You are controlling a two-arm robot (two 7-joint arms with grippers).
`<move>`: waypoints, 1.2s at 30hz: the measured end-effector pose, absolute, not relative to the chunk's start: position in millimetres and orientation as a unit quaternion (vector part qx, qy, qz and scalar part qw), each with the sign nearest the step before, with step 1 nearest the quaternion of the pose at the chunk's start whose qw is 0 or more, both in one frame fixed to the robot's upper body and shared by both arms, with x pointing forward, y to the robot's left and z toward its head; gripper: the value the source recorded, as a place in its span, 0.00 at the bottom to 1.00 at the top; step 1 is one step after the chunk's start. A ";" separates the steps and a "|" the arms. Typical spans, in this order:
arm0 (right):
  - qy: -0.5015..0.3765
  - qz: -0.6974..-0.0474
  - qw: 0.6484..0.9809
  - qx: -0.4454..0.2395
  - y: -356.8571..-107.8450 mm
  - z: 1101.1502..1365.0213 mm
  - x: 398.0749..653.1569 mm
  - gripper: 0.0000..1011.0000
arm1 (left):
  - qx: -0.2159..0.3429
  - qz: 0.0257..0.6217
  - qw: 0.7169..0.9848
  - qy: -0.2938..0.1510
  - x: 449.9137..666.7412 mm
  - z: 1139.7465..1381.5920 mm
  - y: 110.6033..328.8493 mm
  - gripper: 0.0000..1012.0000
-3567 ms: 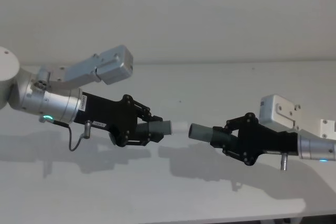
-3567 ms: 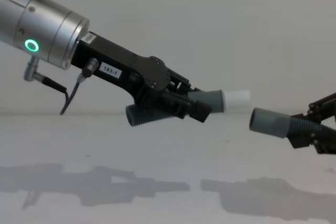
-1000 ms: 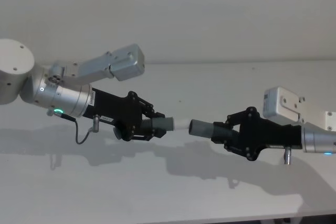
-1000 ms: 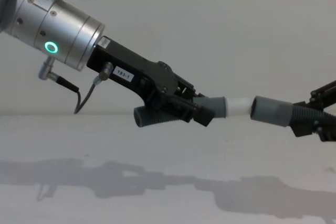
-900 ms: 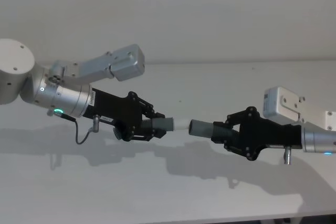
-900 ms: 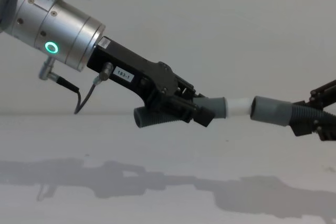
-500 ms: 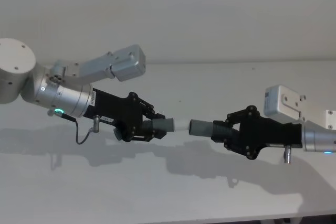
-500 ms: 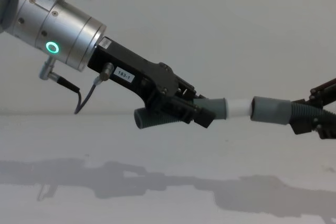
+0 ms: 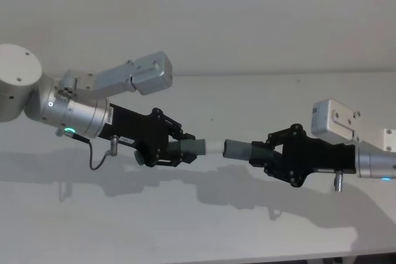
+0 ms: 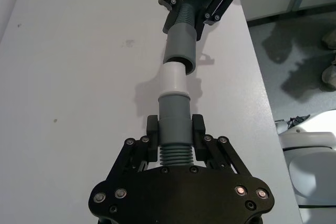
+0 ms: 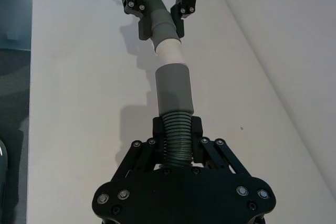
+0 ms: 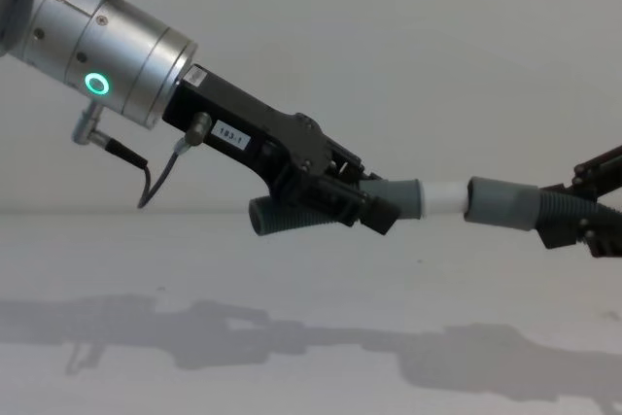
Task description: Use both hands to pick up one end of the pipe from the table, align the ends, and insert them.
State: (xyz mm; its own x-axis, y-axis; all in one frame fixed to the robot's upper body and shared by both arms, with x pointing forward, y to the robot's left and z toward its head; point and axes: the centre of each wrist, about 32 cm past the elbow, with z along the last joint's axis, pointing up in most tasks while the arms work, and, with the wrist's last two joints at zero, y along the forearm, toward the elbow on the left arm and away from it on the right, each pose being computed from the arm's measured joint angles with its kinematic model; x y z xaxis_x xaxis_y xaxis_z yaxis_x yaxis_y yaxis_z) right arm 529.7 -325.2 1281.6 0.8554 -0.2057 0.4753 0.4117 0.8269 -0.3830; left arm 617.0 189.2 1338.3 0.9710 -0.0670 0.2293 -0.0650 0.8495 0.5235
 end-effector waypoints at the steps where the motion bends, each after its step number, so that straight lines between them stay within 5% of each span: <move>1: -0.212 -0.166 0.932 -0.243 -325.2 1281.4 529.8 0.25 | 0.274 0.000 0.954 -0.120 616.8 1338.4 189.3 0.33; 36: -0.216 -0.150 0.936 -0.233 -326.5 1281.1 529.6 0.25 | 0.283 0.000 0.952 -0.118 614.6 1342.0 185.5 0.33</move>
